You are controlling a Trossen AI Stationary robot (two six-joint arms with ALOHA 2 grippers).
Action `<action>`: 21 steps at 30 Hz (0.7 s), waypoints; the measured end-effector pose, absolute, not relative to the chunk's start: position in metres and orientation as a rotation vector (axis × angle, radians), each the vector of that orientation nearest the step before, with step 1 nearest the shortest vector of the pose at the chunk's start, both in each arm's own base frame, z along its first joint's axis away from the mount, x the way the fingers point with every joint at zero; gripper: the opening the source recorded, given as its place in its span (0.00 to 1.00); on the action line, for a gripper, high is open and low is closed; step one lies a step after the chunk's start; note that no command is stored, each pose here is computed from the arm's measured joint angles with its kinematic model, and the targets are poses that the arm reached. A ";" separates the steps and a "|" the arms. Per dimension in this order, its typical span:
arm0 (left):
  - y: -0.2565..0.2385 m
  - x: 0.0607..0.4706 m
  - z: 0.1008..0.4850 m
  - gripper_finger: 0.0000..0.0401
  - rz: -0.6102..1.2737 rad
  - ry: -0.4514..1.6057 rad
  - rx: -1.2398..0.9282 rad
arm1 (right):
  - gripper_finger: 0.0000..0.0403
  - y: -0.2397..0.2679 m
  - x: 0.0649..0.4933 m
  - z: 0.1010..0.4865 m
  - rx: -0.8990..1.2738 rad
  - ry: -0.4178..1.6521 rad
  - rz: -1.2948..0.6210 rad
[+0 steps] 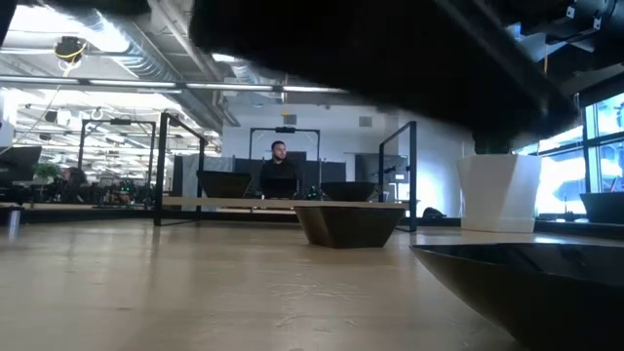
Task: Pick & Place Mini shaped plates
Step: Stack the leaf-shaped plate on top of the leaf-shaped plate on the shelf
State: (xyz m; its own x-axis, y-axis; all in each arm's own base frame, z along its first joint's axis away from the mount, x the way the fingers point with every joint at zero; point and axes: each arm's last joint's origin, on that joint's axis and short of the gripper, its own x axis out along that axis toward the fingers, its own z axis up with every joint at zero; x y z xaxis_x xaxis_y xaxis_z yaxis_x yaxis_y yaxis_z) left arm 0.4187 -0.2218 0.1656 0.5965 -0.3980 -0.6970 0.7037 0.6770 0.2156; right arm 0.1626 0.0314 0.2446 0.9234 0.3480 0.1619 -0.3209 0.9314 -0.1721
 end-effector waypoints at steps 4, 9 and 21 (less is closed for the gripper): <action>-0.219 0.422 0.157 0.42 -0.698 0.684 0.456 | 0.04 0.031 0.163 0.244 -0.143 -0.190 0.345; -0.216 0.420 0.151 0.42 -0.724 0.744 0.453 | 0.04 0.031 0.163 0.244 -0.141 -0.188 0.345; -0.217 0.415 0.147 0.42 -0.743 0.748 0.671 | 0.04 0.031 0.163 0.245 -0.165 -0.200 0.342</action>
State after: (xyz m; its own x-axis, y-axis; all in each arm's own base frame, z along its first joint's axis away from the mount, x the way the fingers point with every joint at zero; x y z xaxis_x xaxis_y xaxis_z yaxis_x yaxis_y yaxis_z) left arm 0.4147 -0.2168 0.1468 0.5128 -0.3445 -0.7864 0.7844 0.5604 0.2660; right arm 0.1626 0.0314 0.2450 0.9226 0.3480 0.1664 -0.3154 0.9289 -0.1940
